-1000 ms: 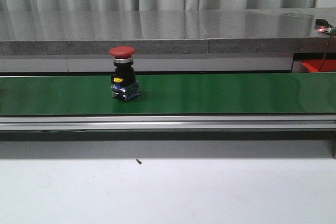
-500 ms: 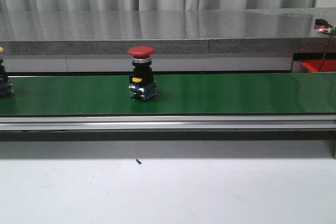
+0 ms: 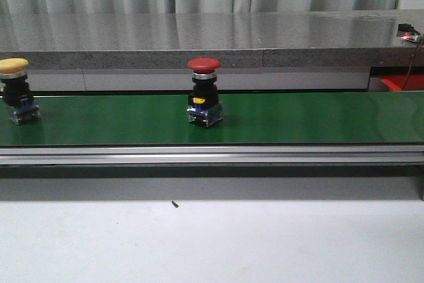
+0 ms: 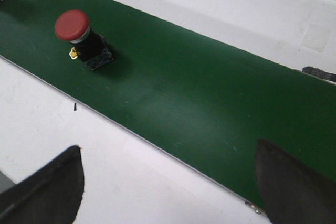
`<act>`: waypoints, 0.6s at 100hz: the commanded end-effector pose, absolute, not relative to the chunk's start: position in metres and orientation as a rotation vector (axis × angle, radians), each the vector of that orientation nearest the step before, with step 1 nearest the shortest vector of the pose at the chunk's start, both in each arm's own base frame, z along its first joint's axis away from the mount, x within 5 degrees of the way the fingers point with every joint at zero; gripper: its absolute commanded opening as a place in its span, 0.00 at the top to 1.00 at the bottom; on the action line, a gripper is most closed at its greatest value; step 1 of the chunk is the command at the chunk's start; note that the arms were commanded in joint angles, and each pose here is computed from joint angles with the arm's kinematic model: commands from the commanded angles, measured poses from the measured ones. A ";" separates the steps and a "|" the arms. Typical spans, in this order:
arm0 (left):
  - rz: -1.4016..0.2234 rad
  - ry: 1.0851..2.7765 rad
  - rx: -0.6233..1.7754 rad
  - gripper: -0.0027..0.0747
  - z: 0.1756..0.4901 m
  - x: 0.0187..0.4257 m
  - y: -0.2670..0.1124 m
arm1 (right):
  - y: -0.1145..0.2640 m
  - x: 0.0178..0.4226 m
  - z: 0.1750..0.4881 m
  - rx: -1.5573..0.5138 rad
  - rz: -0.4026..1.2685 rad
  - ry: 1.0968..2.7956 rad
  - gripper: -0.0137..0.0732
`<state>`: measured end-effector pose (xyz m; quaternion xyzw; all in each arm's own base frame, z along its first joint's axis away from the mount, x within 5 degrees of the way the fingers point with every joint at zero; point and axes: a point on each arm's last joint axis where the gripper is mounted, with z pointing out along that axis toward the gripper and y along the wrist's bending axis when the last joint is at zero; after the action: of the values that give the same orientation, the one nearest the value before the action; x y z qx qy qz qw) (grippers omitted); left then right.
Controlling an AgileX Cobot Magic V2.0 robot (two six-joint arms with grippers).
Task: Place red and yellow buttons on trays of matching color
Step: 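Grasp the red button on the belt with the right gripper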
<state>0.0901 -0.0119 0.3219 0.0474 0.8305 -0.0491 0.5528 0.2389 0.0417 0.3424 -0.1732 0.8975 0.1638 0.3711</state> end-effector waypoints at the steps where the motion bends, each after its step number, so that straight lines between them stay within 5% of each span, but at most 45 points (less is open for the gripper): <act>1: -0.131 1.868 0.087 0.99 0.336 0.092 -0.012 | 0.047 0.252 0.354 -0.428 0.385 2.236 0.10; 60: -0.131 1.868 0.087 0.99 0.336 0.092 -0.012 | 0.116 0.317 0.320 -0.648 0.440 2.298 0.10</act>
<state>0.0901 -0.0121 0.3220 0.0467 0.8304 -0.0509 0.5529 0.3130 0.1104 0.3000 -0.2521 0.9030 0.1663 0.3055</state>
